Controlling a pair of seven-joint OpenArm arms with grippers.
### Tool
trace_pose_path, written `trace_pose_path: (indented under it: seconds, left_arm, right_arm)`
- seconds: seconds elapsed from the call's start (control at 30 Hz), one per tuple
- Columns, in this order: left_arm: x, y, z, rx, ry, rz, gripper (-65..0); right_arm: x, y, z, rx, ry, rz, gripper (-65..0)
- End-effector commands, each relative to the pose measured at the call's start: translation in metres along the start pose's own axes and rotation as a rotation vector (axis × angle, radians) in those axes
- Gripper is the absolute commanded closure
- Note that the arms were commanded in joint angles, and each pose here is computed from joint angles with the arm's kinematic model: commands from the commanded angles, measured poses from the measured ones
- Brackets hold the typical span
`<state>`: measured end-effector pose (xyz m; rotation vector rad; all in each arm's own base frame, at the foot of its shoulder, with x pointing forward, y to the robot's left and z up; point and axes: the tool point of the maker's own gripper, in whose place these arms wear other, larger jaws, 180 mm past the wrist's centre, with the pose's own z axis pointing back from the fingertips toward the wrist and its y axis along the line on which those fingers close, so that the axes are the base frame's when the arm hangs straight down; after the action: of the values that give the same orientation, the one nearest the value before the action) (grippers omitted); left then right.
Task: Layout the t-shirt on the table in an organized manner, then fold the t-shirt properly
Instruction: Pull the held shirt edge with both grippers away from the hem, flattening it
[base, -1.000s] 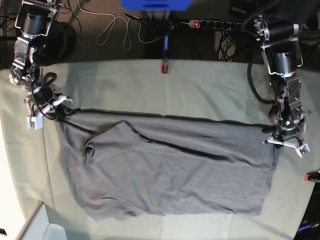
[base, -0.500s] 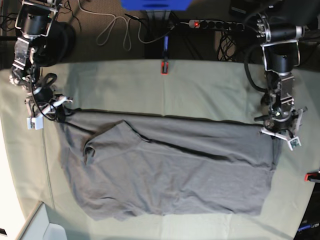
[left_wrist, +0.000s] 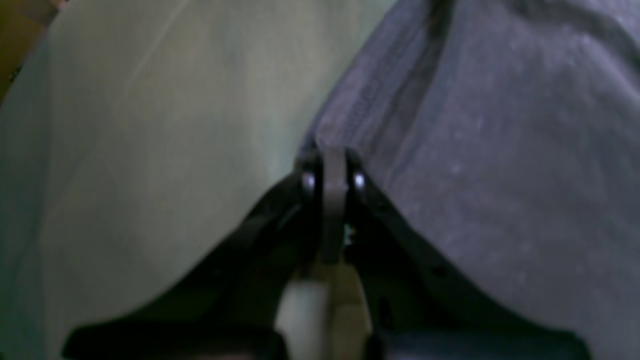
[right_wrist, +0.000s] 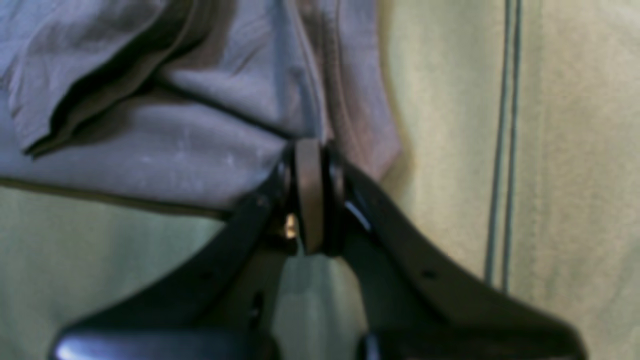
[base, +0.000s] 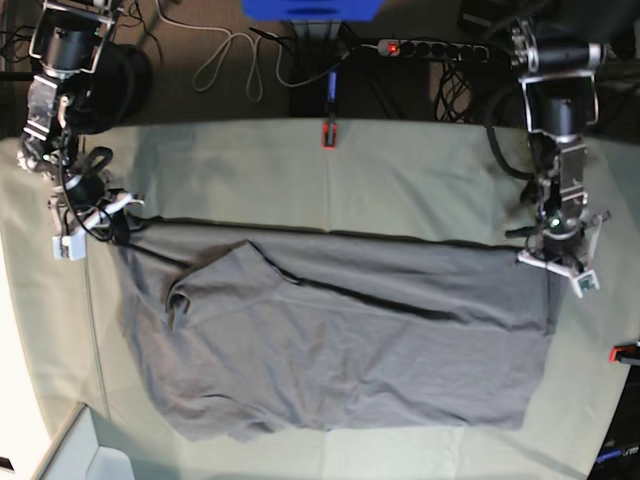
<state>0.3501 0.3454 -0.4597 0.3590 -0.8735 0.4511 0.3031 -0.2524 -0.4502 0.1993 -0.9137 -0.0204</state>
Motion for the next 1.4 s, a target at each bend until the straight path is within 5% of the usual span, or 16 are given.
trace_pose_path:
  seconds: [0.0, 0.17, 0.53, 0.7, 1.37]
  left_arm:
    - [0.034, 0.018, 0.000, 0.036, -0.073, 0.035, 0.0]
    - [0.074, 0.031, 0.023, 0.010, -0.115, 0.177, 0.0]
    - [0.161, 0.005, 0.043, -0.081, -0.212, 0.258, 0.0]
    - [0.188, 0.002, 0.045, -0.095, -0.230, 0.279, 0.0]
    - [0.055, 0.059, 0.045, 0.026, -0.015, 0.203, 0.0]
  right_arm:
    - [0.031, 0.000, 0.004, 0.030, -0.085, 0.038, 0.0]
    - [0.061, 0.016, 0.018, 0.065, -0.161, 0.128, 0.0]
    - [0.148, 0.030, 0.021, 0.072, -0.344, 0.214, 0.0]
    - [0.176, 0.028, 0.011, 0.054, -0.299, 0.243, 0.0]
    - [0.015, 0.024, 0.036, 0.062, 0.003, 0.155, 0.0]
